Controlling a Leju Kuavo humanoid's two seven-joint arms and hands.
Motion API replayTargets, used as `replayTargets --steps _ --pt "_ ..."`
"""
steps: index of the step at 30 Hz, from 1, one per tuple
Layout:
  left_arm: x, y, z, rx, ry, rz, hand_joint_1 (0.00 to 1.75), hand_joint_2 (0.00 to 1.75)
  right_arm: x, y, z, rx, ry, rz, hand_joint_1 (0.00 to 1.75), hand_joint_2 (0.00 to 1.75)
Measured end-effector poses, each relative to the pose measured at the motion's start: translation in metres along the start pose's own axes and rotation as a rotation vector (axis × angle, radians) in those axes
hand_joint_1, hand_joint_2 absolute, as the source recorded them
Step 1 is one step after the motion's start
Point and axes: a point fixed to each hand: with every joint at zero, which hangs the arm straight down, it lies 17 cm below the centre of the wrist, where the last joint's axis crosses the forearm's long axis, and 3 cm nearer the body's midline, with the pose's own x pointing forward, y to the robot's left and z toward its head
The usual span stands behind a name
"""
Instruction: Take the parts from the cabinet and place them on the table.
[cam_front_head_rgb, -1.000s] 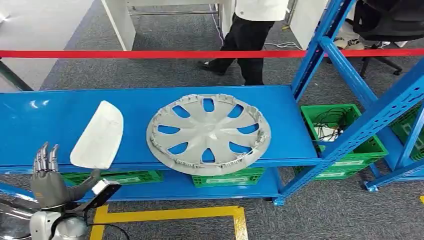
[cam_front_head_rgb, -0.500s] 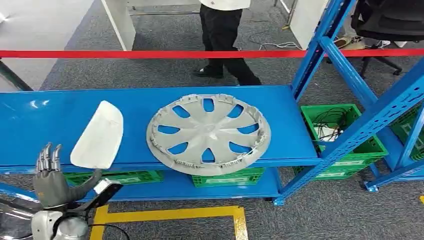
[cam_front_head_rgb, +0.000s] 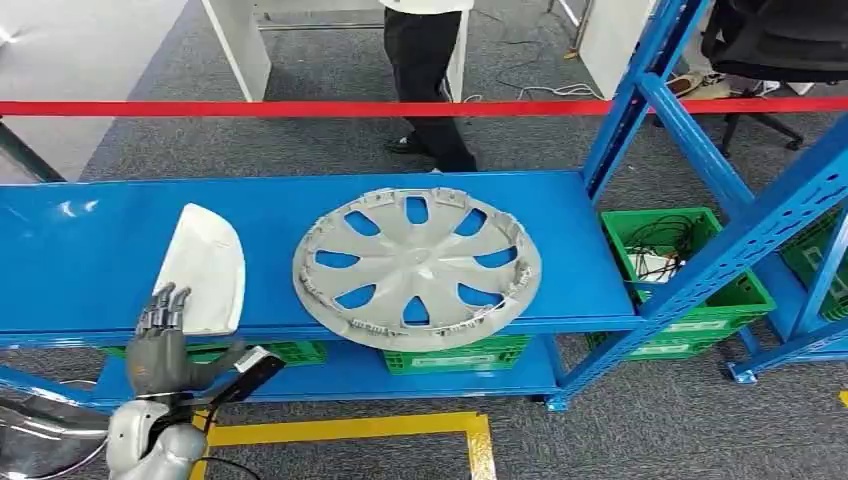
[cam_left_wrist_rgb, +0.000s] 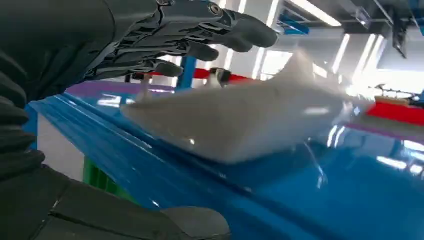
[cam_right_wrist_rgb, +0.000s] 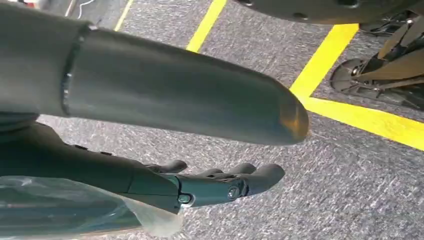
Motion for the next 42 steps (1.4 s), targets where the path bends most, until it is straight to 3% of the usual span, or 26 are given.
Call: replayTargets --steps 12,13,14,26,42 --pt "-0.003 -0.022 0.002 -0.074 -0.030 -0.028 0.00 1.75 0.000 0.000 0.000 0.002 0.000 0.001 0.00 0.00" --pt "-0.003 -0.022 0.002 -0.077 -0.031 -0.030 0.56 1.75 0.000 0.000 0.000 0.002 0.000 0.002 0.00 0.00" --pt "-0.003 -0.023 0.002 -0.079 -0.033 -0.031 1.75 1.75 0.000 0.000 0.000 0.002 0.000 0.003 0.00 0.00" --pt "-0.003 -0.023 0.003 -0.077 -0.045 -0.021 1.75 1.75 0.000 0.000 0.000 0.002 -0.002 0.002 0.00 0.00" --pt "0.022 0.017 -0.011 0.053 -0.141 0.015 1.75 1.75 0.000 0.000 0.000 0.001 -0.002 -0.012 0.00 0.00"
